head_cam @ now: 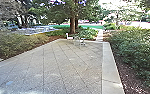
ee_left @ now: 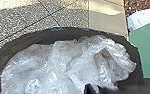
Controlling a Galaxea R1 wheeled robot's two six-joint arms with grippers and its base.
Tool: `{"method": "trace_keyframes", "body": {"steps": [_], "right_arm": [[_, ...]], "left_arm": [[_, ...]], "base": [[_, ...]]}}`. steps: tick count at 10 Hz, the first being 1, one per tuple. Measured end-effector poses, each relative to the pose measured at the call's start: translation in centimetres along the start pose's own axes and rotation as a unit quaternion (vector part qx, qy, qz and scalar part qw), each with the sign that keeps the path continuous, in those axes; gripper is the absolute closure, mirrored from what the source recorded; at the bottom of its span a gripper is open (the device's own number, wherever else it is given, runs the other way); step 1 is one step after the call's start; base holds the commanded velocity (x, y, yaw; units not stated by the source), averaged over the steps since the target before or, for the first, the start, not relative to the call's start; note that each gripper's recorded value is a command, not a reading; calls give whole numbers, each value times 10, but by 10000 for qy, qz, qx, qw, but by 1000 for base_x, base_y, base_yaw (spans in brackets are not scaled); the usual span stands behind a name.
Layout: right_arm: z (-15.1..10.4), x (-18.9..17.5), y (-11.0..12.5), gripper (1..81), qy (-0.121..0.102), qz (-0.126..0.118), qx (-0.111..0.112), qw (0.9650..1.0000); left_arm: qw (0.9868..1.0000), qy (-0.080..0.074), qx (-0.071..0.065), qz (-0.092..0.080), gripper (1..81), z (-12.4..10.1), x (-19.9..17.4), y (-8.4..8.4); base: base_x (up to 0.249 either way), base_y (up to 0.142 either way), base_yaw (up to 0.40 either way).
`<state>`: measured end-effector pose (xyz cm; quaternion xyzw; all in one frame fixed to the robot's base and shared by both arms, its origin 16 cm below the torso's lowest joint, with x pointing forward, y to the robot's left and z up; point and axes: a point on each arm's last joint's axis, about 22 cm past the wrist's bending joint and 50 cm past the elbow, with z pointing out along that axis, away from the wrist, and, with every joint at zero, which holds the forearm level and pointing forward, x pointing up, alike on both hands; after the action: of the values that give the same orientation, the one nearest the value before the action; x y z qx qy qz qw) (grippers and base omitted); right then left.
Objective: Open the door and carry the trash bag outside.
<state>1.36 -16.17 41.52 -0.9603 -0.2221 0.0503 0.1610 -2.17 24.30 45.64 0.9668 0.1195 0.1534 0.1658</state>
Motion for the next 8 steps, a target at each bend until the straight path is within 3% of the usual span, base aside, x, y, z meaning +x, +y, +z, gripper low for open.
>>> {"method": "trace_keyframes", "body": {"steps": [2, 4, 6, 8], "right_arm": [[0, 4, 0, 10, -31, -99, 1, 9999], [0, 3, -1, 10, -38, -89, 10, 10000], [4, -7, -5, 10, -145, -10, 72, 9999], [10, -29, -9, 10, -382, 98, 160, 9991]], "left_arm": [[9996, 223, 69, -174, 811, -27, 53, -40], [9990, 369, -37, -267, 811, -49, 109, -55], [9990, 250, -50, -355, 811, -64, 143, -68], [9991, 84, 63, -419, 811, -79, 178, -87]], "base": [[0, 0, 0], [0, 0, 0], [0, 0, 0], [0, 0, 0]]}}
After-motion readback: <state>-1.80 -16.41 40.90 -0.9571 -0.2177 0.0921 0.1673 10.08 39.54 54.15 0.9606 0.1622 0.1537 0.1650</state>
